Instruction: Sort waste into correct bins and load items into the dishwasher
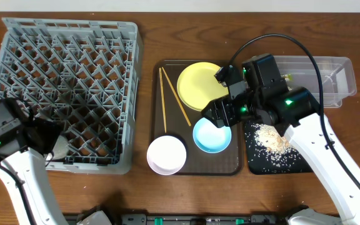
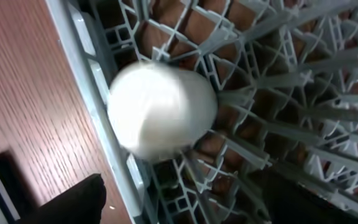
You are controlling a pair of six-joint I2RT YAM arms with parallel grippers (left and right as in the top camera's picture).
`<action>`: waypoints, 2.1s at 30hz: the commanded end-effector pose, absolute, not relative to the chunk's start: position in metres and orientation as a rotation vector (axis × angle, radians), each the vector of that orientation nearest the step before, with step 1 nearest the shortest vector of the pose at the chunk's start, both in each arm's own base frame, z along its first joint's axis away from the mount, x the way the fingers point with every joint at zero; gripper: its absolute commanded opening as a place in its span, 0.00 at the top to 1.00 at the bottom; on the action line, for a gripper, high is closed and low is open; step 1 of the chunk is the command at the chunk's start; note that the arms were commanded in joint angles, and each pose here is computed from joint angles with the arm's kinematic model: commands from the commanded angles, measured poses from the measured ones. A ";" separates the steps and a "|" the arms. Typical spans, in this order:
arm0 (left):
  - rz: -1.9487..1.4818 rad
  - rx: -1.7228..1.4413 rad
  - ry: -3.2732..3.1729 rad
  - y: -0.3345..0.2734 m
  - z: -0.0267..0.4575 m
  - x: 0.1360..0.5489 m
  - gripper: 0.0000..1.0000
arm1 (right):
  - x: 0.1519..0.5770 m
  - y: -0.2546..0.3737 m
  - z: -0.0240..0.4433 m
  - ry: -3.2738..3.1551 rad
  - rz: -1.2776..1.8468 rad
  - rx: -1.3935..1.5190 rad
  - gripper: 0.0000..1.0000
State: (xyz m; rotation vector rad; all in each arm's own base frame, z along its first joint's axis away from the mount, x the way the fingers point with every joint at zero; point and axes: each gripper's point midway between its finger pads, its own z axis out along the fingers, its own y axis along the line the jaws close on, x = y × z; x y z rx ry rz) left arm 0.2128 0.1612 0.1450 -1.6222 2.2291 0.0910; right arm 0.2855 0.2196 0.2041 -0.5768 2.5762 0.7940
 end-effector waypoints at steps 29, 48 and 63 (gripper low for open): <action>-0.310 0.013 2.532 -0.040 0.248 0.221 0.01 | 0.322 0.223 0.220 2.450 0.694 -0.488 0.01; -0.310 0.012 2.543 -0.040 0.246 0.223 0.02 | 0.314 0.222 0.216 2.483 0.706 -0.500 0.01; -0.310 0.012 2.543 -0.040 0.246 0.223 0.02 | 0.311 0.188 0.259 2.206 0.432 -0.539 0.01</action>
